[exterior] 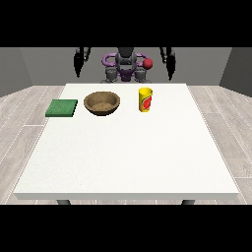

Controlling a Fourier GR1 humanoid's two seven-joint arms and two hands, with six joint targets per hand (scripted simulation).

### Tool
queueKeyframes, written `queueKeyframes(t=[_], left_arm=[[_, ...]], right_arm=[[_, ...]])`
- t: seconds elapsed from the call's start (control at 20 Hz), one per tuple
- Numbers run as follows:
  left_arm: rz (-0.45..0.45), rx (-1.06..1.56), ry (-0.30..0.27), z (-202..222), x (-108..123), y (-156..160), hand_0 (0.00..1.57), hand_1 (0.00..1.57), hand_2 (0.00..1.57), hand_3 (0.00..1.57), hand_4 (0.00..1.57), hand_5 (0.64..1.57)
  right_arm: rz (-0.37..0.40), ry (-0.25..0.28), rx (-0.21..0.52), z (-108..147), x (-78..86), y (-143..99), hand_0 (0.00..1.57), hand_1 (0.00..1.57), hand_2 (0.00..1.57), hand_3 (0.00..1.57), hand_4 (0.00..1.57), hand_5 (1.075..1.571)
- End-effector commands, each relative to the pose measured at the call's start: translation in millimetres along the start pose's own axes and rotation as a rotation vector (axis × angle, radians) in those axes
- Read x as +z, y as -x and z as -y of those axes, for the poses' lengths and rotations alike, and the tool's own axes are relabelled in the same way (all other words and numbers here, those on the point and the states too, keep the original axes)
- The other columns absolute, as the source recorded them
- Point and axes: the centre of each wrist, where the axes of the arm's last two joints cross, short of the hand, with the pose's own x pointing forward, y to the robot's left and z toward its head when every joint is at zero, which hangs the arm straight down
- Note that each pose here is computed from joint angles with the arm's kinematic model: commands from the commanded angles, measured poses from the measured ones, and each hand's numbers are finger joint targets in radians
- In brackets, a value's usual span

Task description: Pick the cup and pour the ball into the bowl, then pick the bowl and place it on the pad

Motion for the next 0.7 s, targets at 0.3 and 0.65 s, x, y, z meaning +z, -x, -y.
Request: queueKeyframes(t=[0.3,0.65], left_arm=[[-0.082,0.211,-0.005,27.6,0.1,-36.7,0.00,0.00,0.00,0.00,0.66,1.566],[-0.113,0.228,-0.054,51.7,7.5,-83.4,0.00,0.00,0.00,0.00,0.60,1.563]], right_arm=[[-0.101,-0.012,-0.150,-1.4,8.6,-29.0,0.00,0.00,0.00,0.00,0.87,1.533],[-0.150,-0.006,-0.170,5.3,16.8,-87.7,0.00,0.00,0.00,0.00,0.82,1.528]])
